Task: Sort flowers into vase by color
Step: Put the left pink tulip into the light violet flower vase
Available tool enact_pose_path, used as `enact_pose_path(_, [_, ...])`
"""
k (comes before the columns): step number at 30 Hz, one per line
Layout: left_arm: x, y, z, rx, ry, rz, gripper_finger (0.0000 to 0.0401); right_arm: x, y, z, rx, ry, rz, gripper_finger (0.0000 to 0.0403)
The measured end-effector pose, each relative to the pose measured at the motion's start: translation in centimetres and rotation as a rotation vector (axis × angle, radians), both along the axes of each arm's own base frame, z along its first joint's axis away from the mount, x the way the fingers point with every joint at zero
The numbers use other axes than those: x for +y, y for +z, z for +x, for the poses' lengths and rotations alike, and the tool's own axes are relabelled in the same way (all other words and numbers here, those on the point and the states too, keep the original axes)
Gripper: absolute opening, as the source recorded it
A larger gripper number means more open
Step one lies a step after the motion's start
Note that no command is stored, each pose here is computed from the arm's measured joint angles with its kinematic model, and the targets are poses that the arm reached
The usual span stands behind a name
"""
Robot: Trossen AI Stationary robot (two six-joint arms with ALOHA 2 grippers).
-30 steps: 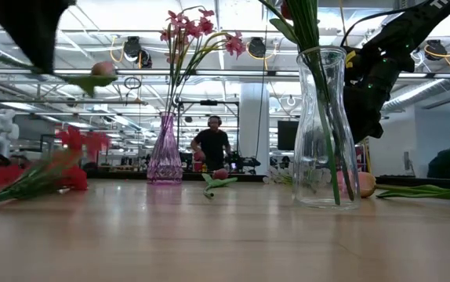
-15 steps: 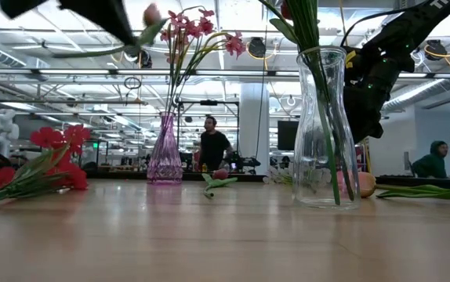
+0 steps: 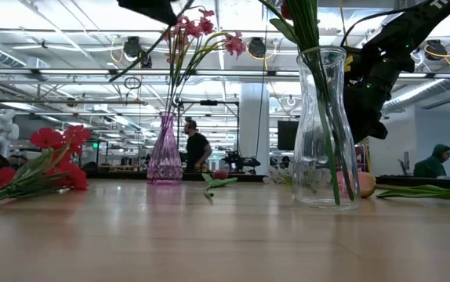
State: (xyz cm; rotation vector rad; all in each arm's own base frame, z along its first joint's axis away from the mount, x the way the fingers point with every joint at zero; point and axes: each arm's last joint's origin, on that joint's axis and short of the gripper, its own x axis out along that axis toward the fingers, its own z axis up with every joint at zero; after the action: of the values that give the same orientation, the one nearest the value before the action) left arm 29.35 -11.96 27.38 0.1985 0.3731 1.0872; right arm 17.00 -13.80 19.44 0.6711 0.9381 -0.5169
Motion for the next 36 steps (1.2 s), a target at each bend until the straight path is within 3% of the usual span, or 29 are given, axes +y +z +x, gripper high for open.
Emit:
enact_pose_path(2, [0.9, 0.2, -0.1, -0.043, 0.029, 0.031, 0.0000, 0.0, 0.0, 0.0, -0.003, -0.025, 0.014, 0.0000])
enact_pose_path(5, [2.2, 0.0, -1.3, -0.218, 0.021, 0.102, 0.0000, 0.0, 0.0, 0.0, -0.007, -0.053, 0.030, 0.0000])
enact_pose_path(14, [4.6, -0.8, -9.1, -0.395, -0.015, 0.027, 0.0000, 0.0, 0.0, 0.0, -0.010, -0.078, 0.041, 0.0000])
enact_pose_path(19, [5.8, -1.1, -11.0, -0.525, 0.006, -0.037, 0.0000, -0.1, 0.1, 0.1, -0.023, -0.089, 0.036, 0.0000])
enact_pose_path(25, [6.5, -0.6, -11.6, -0.543, 0.031, -0.040, 0.0000, -0.5, 0.5, 0.6, -0.096, -0.148, 0.023, 0.0000])
enact_pose_path(36, [8.4, 0.4, -13.5, -0.418, 0.072, 0.032, 0.0000, -0.7, 0.7, 0.9, -0.137, -0.208, 0.043, 0.0000])
